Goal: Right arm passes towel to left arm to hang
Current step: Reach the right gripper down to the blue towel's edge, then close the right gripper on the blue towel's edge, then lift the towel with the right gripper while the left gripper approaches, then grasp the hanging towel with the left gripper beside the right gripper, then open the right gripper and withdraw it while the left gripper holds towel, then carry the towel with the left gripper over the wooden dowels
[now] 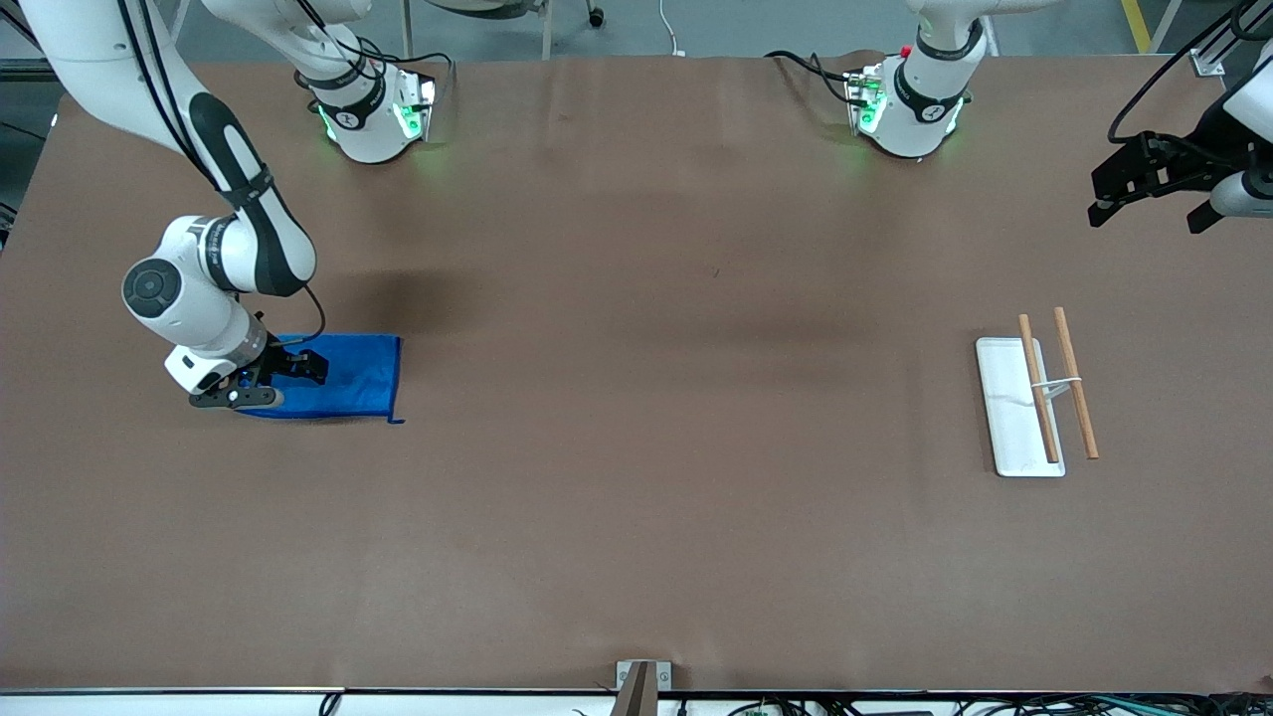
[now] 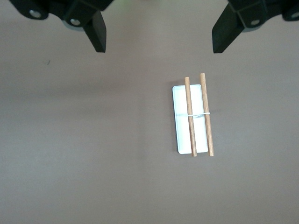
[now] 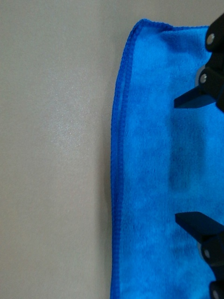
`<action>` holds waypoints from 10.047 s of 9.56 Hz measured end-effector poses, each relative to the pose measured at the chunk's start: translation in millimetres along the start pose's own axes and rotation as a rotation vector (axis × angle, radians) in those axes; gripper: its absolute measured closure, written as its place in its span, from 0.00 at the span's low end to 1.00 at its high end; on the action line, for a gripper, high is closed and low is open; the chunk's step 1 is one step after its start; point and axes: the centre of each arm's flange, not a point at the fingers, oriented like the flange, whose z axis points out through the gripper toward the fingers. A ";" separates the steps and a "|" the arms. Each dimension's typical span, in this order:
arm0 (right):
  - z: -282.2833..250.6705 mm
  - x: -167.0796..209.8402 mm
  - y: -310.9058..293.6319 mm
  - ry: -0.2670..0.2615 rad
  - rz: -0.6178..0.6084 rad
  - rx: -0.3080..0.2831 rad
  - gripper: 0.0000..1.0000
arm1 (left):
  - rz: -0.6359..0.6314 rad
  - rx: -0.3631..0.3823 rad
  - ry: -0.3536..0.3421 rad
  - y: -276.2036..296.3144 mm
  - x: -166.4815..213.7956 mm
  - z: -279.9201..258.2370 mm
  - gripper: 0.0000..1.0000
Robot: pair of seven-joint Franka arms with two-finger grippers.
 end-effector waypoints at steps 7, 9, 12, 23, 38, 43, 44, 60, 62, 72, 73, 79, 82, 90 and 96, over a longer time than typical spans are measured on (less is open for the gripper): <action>16.2 -13.2 -0.5 0.002 -0.020 -0.001 0.23 | 0.000 0.000 0.000 0.1 0.0 0.0 0.00; 15.4 -12.7 0.6 0.004 -0.019 -0.002 0.40 | 0.000 0.000 0.000 0.1 0.0 0.0 0.00; 13.1 -11.7 2.5 0.009 -0.016 -0.002 0.63 | 0.000 0.000 0.000 0.0 0.0 0.0 0.00; -186.9 79.6 -42.5 -0.231 0.026 0.223 0.95 | 0.000 0.000 0.000 -0.1 0.0 -0.2 0.00; -330.5 53.6 -482.6 -0.208 0.234 1.281 0.95 | 0.022 -1.170 -0.204 39.2 82.2 244.0 0.00; -330.0 50.8 -548.2 -0.167 0.289 1.366 0.95 | 0.097 -1.634 -0.233 50.0 58.6 329.7 0.13; -330.6 50.9 -550.9 -0.165 0.290 1.370 0.95 | 0.123 -1.722 -0.244 51.8 54.4 342.1 0.15; -336.7 48.6 -555.5 -0.145 0.294 1.378 0.95 | 0.189 -2.197 -0.020 146.6 39.2 441.9 0.20; -336.7 48.8 -555.3 -0.143 0.296 1.378 0.95 | 0.207 -2.226 -0.010 157.3 42.9 431.0 0.21; -336.5 49.3 -554.9 -0.140 0.299 1.378 0.95 | 0.207 -2.239 0.063 133.1 56.3 413.7 0.98; -336.5 49.3 -554.9 -0.140 0.299 1.378 0.95 | 0.205 -2.238 0.062 131.3 56.8 412.6 0.97; -324.5 69.1 -530.1 -0.113 0.339 1.359 0.54 | 0.175 -2.214 -0.015 118.8 65.1 396.9 0.97; -318.4 102.6 -447.8 -0.038 0.158 1.157 0.07 | 0.114 -2.163 -0.130 91.4 76.2 371.3 0.97; -301.6 136.8 -147.2 -0.044 0.081 0.362 0.00 | -0.212 -1.515 -0.360 20.7 117.3 274.6 0.97; -403.5 106.8 -10.0 0.143 0.128 0.026 0.00 | -0.267 -0.793 -0.401 -39.7 123.7 251.7 0.97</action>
